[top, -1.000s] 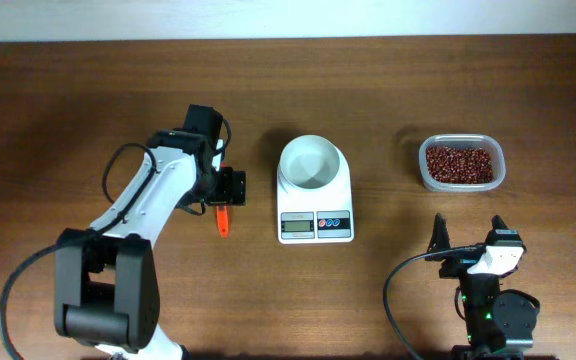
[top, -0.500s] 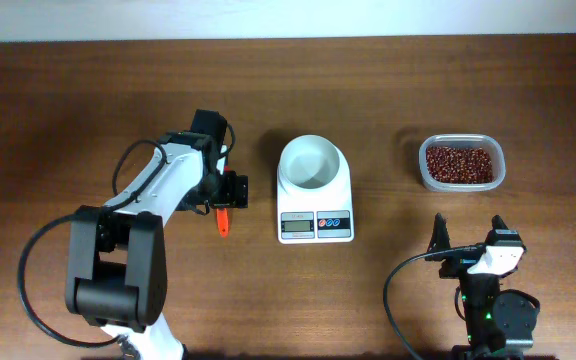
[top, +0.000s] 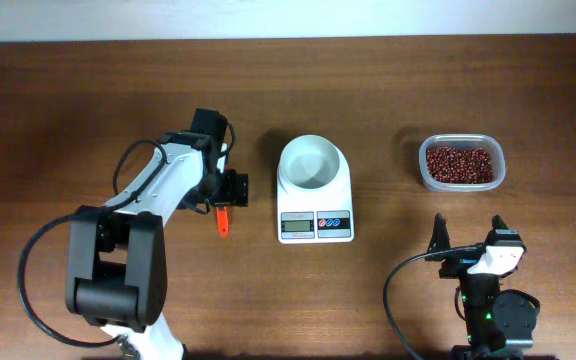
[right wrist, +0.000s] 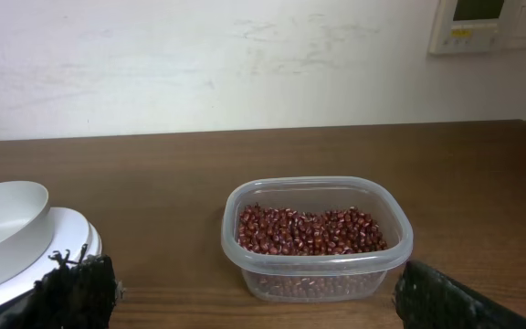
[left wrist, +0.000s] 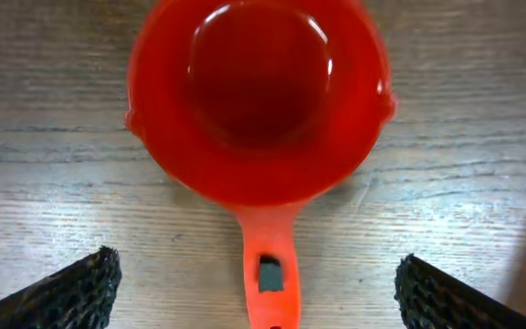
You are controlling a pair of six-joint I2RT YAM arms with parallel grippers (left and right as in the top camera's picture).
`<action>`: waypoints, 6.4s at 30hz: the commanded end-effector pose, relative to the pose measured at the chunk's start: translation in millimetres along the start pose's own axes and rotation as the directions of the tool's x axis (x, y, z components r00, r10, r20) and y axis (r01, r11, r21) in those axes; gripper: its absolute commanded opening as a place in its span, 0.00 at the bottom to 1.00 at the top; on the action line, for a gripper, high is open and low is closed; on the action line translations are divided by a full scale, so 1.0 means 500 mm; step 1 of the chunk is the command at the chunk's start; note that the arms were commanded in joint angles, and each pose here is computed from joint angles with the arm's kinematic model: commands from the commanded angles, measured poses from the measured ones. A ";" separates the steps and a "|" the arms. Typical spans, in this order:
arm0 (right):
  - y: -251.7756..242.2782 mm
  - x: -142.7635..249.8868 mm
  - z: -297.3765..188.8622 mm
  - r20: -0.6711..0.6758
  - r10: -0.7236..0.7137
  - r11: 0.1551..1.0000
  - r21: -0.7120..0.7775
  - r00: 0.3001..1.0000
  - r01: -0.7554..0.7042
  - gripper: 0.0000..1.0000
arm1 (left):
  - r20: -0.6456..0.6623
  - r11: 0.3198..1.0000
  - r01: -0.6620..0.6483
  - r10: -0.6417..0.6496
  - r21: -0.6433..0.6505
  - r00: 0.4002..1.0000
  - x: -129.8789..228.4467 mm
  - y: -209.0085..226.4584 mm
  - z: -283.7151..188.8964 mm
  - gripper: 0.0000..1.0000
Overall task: Scoop item into bowl and weigh 50g on scale
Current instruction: 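Lower the left gripper and close it on the red scoop handle, then lift the red scoop with the left gripper toward the right gripper, then grasp the scoop handle with the right gripper, release the left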
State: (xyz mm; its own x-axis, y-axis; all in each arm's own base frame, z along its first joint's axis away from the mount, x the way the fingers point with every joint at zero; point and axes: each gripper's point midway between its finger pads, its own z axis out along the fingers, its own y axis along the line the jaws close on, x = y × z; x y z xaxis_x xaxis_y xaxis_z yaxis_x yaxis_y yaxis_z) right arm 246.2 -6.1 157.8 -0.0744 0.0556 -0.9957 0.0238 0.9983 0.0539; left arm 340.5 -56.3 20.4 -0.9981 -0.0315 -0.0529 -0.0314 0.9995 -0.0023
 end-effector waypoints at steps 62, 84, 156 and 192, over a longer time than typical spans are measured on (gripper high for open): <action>-0.002 0.005 0.000 -0.005 0.008 1.000 0.005 1.000 -0.008 0.99 | 0.127 0.983 0.169 -0.177 0.071 0.976 0.011 -0.005 0.039 0.33; -0.002 0.005 0.000 -0.005 0.008 1.000 0.005 1.000 -0.008 0.99 | 0.131 0.983 0.169 -0.177 0.072 0.975 0.009 -0.005 0.038 0.29; 0.282 -0.252 0.023 -0.731 0.155 0.615 -0.455 0.664 -0.644 0.91 | -0.440 0.186 0.561 -0.446 0.807 0.780 0.023 -0.201 -0.416 0.00; 0.631 -0.139 0.092 -0.728 -0.072 0.807 -0.444 0.682 -0.390 0.20 | -0.578 0.153 0.723 -0.499 0.674 0.645 0.040 -0.250 -0.394 0.00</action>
State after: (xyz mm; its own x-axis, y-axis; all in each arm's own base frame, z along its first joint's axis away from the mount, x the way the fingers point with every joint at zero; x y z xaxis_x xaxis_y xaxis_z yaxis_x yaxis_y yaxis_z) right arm 300.3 304.3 238.7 -0.7911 -0.0243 -0.6112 -0.3961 0.7817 0.4817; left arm 315.7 -180.3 211.7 -0.6509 -0.5256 0.5477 -0.6980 0.1306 -0.7041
